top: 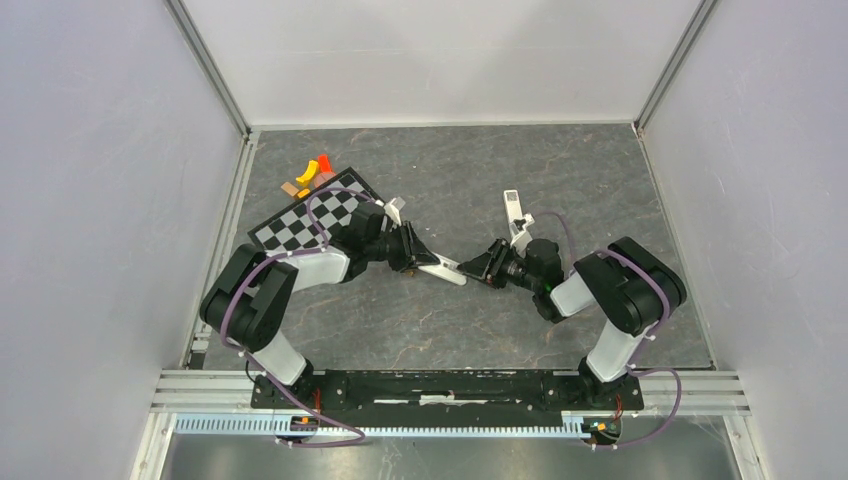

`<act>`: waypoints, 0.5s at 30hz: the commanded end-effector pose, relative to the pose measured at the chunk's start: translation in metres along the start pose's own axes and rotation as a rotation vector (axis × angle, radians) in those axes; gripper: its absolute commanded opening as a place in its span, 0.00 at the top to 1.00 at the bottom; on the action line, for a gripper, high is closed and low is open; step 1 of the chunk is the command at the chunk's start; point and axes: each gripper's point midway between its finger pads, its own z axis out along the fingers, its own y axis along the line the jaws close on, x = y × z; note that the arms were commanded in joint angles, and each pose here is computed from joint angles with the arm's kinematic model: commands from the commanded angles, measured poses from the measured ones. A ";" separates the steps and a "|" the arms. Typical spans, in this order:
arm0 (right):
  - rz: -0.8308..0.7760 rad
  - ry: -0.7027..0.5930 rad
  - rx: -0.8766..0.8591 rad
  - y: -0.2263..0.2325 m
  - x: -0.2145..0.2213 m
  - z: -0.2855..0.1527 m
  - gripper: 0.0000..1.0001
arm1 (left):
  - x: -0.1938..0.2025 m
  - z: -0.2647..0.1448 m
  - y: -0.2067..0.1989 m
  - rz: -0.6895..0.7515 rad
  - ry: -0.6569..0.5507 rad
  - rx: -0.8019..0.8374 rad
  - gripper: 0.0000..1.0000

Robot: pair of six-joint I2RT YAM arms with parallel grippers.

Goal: Load the batteries into the remote control

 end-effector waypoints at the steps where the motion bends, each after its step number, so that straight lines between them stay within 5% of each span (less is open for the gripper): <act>1: -0.166 -0.007 -0.408 0.104 -0.010 -0.009 0.62 | 0.025 0.008 0.014 0.037 0.073 -0.078 0.98; 15: -0.245 -0.060 -0.131 0.055 -0.030 0.003 0.63 | 0.016 -0.005 0.022 0.109 0.046 -0.188 0.98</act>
